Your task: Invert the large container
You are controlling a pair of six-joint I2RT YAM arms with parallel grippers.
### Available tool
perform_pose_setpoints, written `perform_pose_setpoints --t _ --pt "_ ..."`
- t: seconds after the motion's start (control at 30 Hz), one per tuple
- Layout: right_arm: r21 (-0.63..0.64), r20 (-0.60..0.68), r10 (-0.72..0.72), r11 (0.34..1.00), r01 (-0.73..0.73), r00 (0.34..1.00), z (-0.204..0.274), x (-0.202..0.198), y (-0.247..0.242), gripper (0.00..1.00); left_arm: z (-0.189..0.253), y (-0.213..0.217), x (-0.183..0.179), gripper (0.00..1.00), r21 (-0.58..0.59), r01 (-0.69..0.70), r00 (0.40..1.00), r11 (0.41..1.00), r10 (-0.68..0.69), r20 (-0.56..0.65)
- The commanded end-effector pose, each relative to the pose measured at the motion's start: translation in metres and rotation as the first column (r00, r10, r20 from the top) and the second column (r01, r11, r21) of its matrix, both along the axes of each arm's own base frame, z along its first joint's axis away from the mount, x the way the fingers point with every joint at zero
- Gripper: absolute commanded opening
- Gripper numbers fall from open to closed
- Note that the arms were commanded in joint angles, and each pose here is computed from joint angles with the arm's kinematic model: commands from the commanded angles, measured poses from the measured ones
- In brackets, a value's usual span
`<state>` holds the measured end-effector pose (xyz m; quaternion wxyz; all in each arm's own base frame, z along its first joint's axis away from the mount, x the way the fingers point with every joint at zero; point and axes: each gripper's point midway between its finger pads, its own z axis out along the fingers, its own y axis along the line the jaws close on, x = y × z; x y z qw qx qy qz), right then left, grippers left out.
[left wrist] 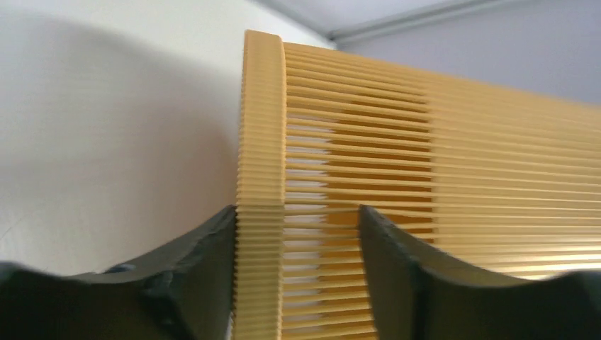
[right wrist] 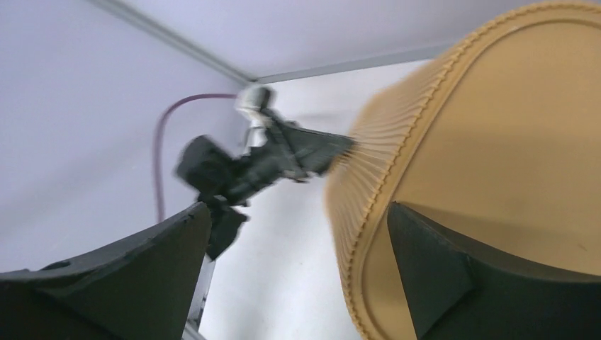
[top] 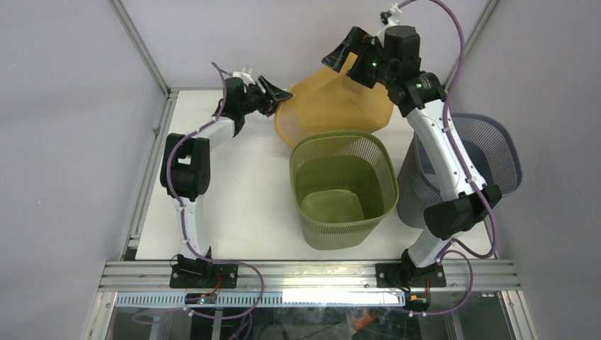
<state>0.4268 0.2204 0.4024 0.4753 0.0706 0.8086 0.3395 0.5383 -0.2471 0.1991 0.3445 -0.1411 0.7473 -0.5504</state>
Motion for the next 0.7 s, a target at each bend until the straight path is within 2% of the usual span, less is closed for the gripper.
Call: perform_pose_setpoints --t 0.0,0.13,0.23,0.33,0.47,0.57,0.67 --pt "0.108 0.090 0.220 0.967 -0.230 0.971 0.030 -0.021 0.063 1.00 -0.053 -0.065 -0.058 0.67 0.155 0.271 0.962 0.950 -0.264 -0.063" --pt "0.097 0.051 0.229 0.968 -0.233 0.972 0.011 -0.014 0.070 0.99 -0.056 -0.057 -0.053 0.87 0.216 0.253 0.967 0.943 -0.245 -0.063" --pt "0.089 0.015 0.232 0.969 -0.232 0.973 -0.005 -0.009 0.074 1.00 -0.053 -0.045 -0.046 0.93 0.259 0.220 0.975 0.941 -0.214 -0.053" --pt "0.066 -0.017 0.222 0.973 -0.220 0.975 -0.014 -0.005 0.073 0.99 -0.042 -0.026 -0.037 0.94 0.271 0.180 0.983 0.946 -0.178 -0.033" --pt "-0.025 0.012 0.151 0.988 -0.151 0.988 0.006 -0.006 0.052 1.00 -0.013 0.005 -0.026 0.95 0.292 0.108 0.993 0.950 -0.118 0.016" --pt "-0.132 0.082 0.013 0.991 -0.002 0.997 0.029 -0.009 0.011 0.99 0.016 0.025 -0.024 0.96 0.311 0.059 0.994 0.949 -0.086 0.073" --pt "-0.209 0.111 -0.152 0.963 0.172 0.982 0.029 -0.011 -0.048 0.99 0.051 0.038 -0.027 0.97 0.341 0.012 0.987 0.940 -0.067 0.148"
